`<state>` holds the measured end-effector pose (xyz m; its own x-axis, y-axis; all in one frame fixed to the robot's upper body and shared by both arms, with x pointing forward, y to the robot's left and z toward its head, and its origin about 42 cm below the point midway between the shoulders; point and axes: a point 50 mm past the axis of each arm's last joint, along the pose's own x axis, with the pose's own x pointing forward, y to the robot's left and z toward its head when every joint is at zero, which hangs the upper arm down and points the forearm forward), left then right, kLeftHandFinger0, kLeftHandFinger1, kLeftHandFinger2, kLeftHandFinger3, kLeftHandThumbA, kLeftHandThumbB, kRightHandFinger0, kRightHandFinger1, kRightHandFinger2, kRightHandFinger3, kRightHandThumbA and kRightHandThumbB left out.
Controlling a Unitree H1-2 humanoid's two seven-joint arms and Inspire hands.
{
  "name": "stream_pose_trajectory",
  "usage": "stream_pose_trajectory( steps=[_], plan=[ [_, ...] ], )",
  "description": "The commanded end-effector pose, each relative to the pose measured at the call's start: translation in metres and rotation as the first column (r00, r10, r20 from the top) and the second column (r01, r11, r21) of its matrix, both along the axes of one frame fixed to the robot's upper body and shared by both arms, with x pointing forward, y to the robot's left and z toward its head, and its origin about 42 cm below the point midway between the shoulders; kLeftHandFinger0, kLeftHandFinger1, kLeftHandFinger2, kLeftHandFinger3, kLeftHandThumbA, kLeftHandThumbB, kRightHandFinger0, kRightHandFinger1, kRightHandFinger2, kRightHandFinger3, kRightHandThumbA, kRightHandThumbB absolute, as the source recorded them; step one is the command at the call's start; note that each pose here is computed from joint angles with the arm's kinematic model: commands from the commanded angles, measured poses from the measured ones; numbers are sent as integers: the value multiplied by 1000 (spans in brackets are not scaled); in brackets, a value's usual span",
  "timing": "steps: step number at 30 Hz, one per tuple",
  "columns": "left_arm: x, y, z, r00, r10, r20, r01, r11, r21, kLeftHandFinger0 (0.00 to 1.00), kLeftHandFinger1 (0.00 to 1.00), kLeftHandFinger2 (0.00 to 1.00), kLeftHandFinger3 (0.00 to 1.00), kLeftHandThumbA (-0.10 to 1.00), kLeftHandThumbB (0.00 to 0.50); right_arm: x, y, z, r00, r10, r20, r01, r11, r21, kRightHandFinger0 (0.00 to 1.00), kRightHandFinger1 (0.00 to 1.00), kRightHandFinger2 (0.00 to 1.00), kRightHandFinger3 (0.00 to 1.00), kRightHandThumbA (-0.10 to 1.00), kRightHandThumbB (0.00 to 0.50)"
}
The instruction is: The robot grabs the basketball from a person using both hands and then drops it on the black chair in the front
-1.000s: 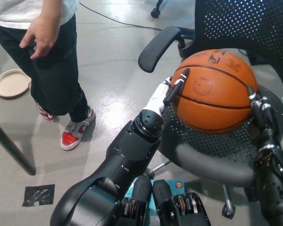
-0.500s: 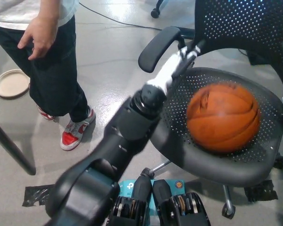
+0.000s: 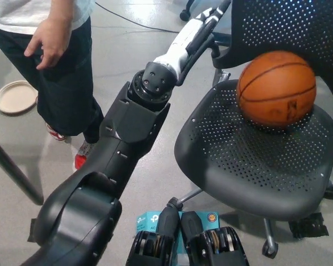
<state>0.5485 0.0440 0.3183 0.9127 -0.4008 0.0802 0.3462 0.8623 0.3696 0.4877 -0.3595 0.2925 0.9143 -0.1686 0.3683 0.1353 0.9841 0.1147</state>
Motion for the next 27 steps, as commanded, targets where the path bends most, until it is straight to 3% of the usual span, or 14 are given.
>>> stream_pose_trajectory(
  steps=[1, 5, 6, 8, 9, 12, 14, 15, 19, 21, 25, 26, 27],
  plan=[
    [-5, -2, 23, 996, -69, 58, 69, 998, -2, 1000, 1000, 1000, 1000, 1000, 342, -15, 8, 24, 996, 39, 77, -32, 996, -84, 1000, 1000, 1000, 1000, 1000, 306],
    [-11, 0, 21, 993, -96, 72, 96, 995, 2, 1000, 1000, 1000, 1000, 1000, 337, -27, 14, 27, 996, 57, 74, -50, 994, -98, 1000, 1000, 1000, 1000, 1000, 302],
    [-41, 16, 11, 980, -129, 152, 128, 992, 15, 1000, 1000, 1000, 1000, 1000, 348, -57, 34, 27, 984, 126, 128, -103, 980, -172, 1000, 1000, 1000, 1000, 1000, 311],
    [-59, 25, 7, 973, -145, 180, 146, 989, 3, 1000, 1000, 1000, 1000, 1000, 356, -72, 42, 26, 977, 155, 143, -126, 972, -196, 1000, 1000, 1000, 1000, 1000, 295],
    [-86, 37, -1, 947, -170, 272, 176, 984, 2, 1000, 1000, 1000, 1000, 1000, 321, -97, 53, 19, 967, 195, 165, -158, 964, -215, 1000, 1000, 1000, 1000, 1000, 282],
    [-90, 38, -1, 947, -169, 274, 175, 985, 2, 1000, 1000, 1000, 1000, 1000, 318, -99, 54, 19, 967, 196, 163, -159, 963, -217, 1000, 1000, 1000, 1000, 1000, 281],
    [-153, 75, -22, 925, -160, 345, 192, 979, -61, 1000, 1000, 1000, 1000, 1000, 292, -148, 75, -11, 955, 269, 121, -234, 940, -247, 1000, 1000, 1000, 1000, 1000, 323],
    [-180, 101, -40, 917, -132, 376, 170, 983, -68, 1000, 1000, 1000, 1000, 1000, 236, -167, 86, -31, 953, 286, 101, -256, 937, -237, 1000, 1000, 1000, 1000, 1000, 283],
    [-208, 126, -63, 928, -94, 361, 138, 986, -97, 1000, 1000, 1000, 1000, 1000, 215, -188, 95, -52, 954, 294, 64, -268, 927, -263, 1000, 1000, 1000, 1000, 1000, 300],
    [-238, 159, -94, 955, -16, 295, 53, 992, -118, 1000, 1000, 1000, 1000, 1000, 235, -205, 105, -81, 955, 296, 27, -277, 917, -287, 1000, 1000, 1000, 1000, 1000, 297],
    [-242, 160, -95, 958, -14, 288, 49, 992, -117, 1000, 1000, 1000, 1000, 1000, 233, -208, 106, -83, 955, 295, 22, -276, 917, -288, 1000, 1000, 1000, 1000, 1000, 298],
    [-275, 199, -137, 976, 99, 193, -67, 984, -168, 1000, 1000, 1000, 1000, 1000, 233, -227, 119, -130, 954, 293, -63, -299, 922, -244, 1000, 1000, 1000, 1000, 1000, 247],
    [-279, 203, -141, 977, 116, 180, -85, 982, -169, 1000, 1000, 1000, 1000, 1000, 246, -229, 119, -135, 952, 297, -76, -307, 922, -236, 1000, 1000, 1000, 1000, 1000, 240]
  ],
)
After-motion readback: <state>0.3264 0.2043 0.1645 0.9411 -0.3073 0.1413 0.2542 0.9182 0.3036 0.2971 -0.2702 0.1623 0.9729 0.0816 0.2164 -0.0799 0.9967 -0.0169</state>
